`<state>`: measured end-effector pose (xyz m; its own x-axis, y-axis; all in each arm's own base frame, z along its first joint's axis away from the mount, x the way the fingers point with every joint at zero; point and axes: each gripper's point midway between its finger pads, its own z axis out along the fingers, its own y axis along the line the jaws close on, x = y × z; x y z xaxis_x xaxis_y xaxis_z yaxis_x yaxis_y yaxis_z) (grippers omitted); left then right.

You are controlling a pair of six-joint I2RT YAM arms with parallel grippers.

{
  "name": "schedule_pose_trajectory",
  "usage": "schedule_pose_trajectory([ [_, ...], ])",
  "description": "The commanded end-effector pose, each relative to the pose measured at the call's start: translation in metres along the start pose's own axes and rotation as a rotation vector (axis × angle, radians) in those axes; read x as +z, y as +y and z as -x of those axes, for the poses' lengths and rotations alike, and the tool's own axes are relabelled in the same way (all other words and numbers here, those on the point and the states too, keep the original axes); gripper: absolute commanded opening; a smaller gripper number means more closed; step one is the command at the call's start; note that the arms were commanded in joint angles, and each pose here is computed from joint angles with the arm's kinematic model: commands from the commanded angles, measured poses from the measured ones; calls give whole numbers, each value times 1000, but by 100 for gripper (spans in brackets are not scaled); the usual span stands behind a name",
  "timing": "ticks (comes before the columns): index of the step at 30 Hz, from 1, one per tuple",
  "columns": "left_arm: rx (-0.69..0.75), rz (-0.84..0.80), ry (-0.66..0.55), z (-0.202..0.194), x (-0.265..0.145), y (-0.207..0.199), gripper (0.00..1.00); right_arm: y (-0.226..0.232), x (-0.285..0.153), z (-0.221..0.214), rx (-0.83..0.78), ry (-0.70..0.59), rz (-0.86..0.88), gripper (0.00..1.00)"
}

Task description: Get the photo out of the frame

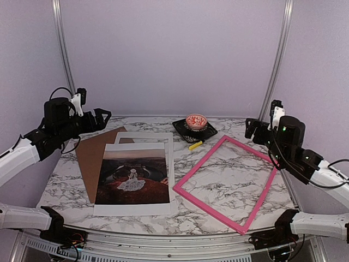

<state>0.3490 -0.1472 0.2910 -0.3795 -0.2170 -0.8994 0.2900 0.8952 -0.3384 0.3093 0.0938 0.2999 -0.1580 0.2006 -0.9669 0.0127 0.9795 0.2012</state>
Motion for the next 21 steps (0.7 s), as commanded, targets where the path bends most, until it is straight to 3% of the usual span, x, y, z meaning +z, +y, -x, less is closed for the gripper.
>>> schedule_pose_trajectory([
  [1, 16, 4, -50, 12, -5, -1, 99, 0, -2, 13, -16, -44, -4, 99],
  [21, 34, 10, -39, 11, -4, -1, 99, 4, 2, 7, -48, -37, 12, 99],
])
